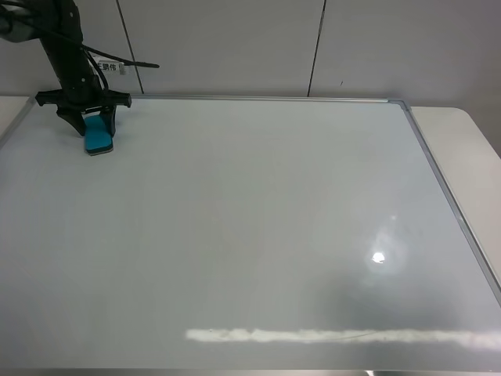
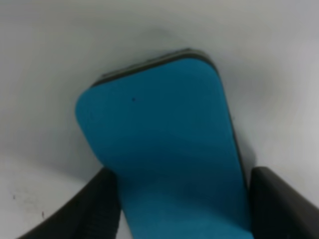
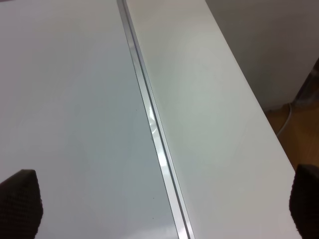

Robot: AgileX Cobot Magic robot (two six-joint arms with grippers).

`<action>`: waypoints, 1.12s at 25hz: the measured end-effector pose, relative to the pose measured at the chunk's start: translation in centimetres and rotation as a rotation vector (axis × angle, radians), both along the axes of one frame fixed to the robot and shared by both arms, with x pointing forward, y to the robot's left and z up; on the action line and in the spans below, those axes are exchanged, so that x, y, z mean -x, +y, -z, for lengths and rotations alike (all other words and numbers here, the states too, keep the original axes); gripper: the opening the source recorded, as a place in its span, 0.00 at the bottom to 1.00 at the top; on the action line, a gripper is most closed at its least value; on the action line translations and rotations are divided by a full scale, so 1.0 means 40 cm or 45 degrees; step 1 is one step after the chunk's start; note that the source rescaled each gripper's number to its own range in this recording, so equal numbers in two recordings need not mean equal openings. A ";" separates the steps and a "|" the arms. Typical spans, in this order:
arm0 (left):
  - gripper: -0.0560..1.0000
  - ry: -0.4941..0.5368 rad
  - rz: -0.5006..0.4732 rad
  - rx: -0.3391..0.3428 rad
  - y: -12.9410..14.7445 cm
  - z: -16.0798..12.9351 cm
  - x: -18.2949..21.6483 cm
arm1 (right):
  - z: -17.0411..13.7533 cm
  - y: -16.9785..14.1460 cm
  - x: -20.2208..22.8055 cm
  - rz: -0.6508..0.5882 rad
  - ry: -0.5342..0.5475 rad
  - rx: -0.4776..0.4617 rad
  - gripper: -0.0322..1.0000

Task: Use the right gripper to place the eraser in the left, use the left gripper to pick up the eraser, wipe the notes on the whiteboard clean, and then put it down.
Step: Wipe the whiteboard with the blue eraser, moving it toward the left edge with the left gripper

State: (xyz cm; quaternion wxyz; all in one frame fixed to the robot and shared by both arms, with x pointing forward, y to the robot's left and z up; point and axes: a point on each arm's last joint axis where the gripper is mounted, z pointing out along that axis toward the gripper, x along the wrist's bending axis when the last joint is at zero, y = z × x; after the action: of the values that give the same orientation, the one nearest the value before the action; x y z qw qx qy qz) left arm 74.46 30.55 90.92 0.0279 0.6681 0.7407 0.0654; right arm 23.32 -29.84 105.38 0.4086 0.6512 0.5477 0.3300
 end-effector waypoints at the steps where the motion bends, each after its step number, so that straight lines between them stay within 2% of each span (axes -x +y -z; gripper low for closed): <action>1: 0.05 0.003 0.026 -0.013 -0.014 -0.002 0.001 | 0.000 0.000 0.000 0.000 0.000 0.000 1.00; 3: 0.05 0.014 0.111 -0.022 -0.056 -0.005 0.004 | 0.000 0.000 0.000 0.000 0.000 0.000 1.00; 7: 0.05 0.012 0.279 0.044 -0.197 -0.022 0.020 | 0.000 0.000 0.000 0.000 0.000 0.000 1.00; 9: 0.05 -0.010 0.350 0.066 -0.264 -0.046 0.033 | 0.000 0.000 0.000 0.000 0.000 0.000 1.00; 15: 0.05 -0.097 0.549 0.057 -0.434 -0.141 0.091 | 0.000 0.000 0.000 0.000 0.000 0.000 1.00; 16: 0.05 -0.097 0.549 0.057 -0.434 -0.141 0.091 | 0.000 0.000 0.000 0.000 0.000 0.000 1.00; 18: 0.05 -0.102 0.584 0.065 -0.489 -0.148 0.114 | 0.000 0.000 0.000 0.000 0.000 0.000 1.00; 22: 0.05 -0.057 0.537 0.078 -0.535 -0.147 0.163 | 0.000 0.000 0.000 0.000 0.000 0.000 1.00; 28: 0.05 0.091 0.484 0.052 -0.528 -0.120 0.277 | 0.000 0.000 0.000 0.000 0.000 0.000 1.00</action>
State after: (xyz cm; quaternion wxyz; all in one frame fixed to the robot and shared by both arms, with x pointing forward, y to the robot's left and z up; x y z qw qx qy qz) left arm 63.39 9.44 95.71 0.0268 0.7972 0.6028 0.0201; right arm 23.32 -29.84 105.38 0.4086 0.6512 0.5477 0.3300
